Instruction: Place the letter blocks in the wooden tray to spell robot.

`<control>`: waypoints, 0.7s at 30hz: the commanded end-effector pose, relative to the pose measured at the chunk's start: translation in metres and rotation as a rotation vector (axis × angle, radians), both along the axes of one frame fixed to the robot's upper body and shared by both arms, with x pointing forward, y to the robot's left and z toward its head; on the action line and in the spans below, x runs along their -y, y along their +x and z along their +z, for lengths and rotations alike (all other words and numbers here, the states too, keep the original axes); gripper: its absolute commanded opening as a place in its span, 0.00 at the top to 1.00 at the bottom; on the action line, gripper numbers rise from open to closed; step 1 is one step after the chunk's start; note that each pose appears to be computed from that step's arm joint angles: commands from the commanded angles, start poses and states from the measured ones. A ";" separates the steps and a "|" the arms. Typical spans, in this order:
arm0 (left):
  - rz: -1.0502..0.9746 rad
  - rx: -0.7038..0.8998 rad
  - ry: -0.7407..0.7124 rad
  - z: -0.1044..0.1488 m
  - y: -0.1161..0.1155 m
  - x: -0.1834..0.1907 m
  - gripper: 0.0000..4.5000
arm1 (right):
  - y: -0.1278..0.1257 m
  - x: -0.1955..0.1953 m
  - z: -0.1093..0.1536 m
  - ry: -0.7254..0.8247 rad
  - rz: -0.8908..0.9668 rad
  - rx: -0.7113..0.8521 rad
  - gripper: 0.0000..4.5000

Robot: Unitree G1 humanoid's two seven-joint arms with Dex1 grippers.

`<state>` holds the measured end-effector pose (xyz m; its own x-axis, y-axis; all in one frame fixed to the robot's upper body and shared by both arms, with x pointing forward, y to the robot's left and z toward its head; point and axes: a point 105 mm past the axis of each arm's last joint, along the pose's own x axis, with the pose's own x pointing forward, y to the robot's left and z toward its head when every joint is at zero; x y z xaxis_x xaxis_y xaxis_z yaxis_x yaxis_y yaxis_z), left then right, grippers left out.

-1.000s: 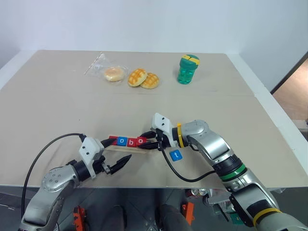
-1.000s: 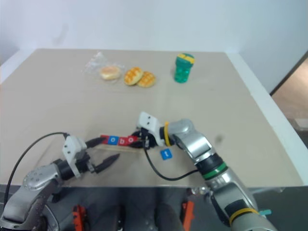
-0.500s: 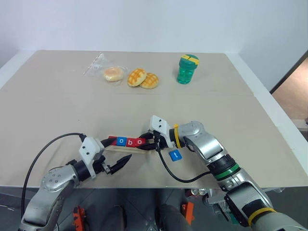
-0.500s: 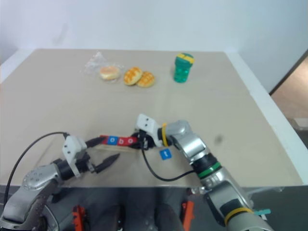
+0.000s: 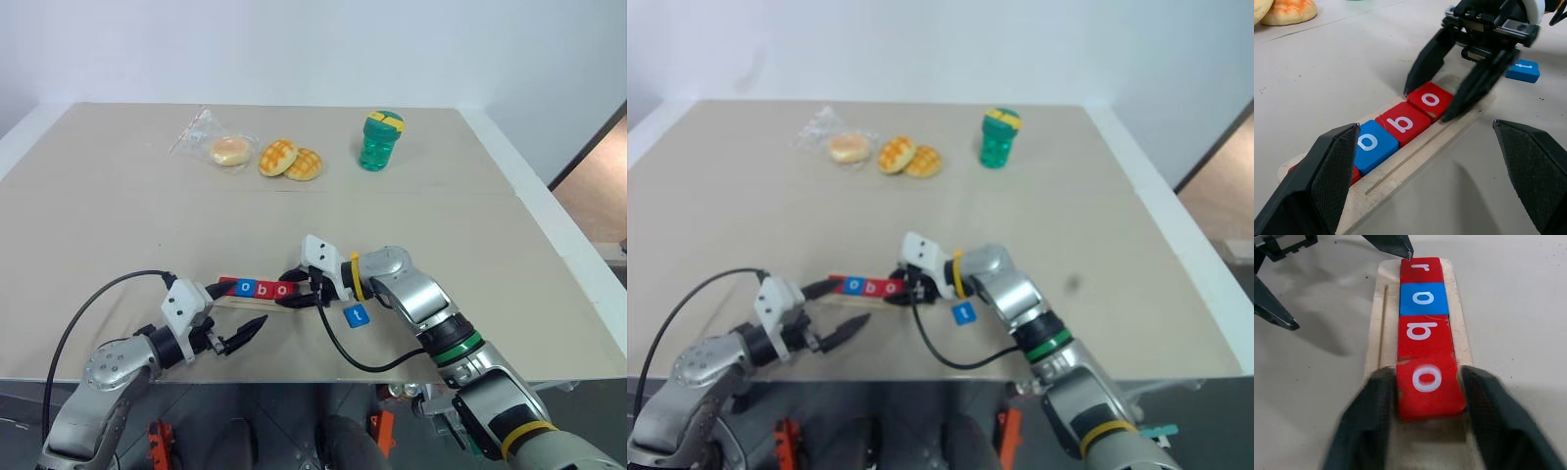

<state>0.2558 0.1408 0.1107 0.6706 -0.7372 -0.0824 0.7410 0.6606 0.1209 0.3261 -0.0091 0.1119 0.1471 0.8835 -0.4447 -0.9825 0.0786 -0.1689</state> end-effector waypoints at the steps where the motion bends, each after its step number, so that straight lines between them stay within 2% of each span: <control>1: -0.022 0.059 0.000 0.012 -0.001 0.005 0.00 | 0.001 -0.001 0.009 0.017 0.004 0.014 0.10; 3: -0.023 0.061 -0.001 0.013 -0.001 0.005 0.00 | 0.001 -0.001 0.010 0.020 0.002 0.017 0.02; 7: -0.029 0.062 0.000 0.013 -0.002 0.006 0.00 | 0.005 -0.004 0.022 0.063 -0.023 0.037 0.02; 10: -0.057 0.073 0.005 0.015 -0.004 0.009 0.00 | 0.008 -0.003 0.042 0.142 -0.072 0.034 0.02; 12: -0.141 0.087 0.026 0.018 -0.011 0.018 0.00 | 0.012 0.010 0.064 0.227 -0.141 0.041 0.02; 14: -0.210 0.093 0.044 0.019 -0.018 0.025 0.00 | 0.013 0.028 0.074 0.266 -0.189 0.047 0.02; 17: -0.324 0.058 0.059 0.018 -0.029 0.034 0.00 | 0.000 0.077 0.061 0.180 -0.188 0.036 0.02; 21: -0.396 0.040 0.084 0.016 -0.035 0.038 0.00 | -0.032 0.104 0.043 0.078 -0.069 0.003 0.02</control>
<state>0.2268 0.1115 0.1178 0.3932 -0.9062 -0.1555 0.9135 0.3659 0.1776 0.3095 -0.1244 0.1360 0.2951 0.8564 -0.4236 -0.9550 0.2777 -0.1038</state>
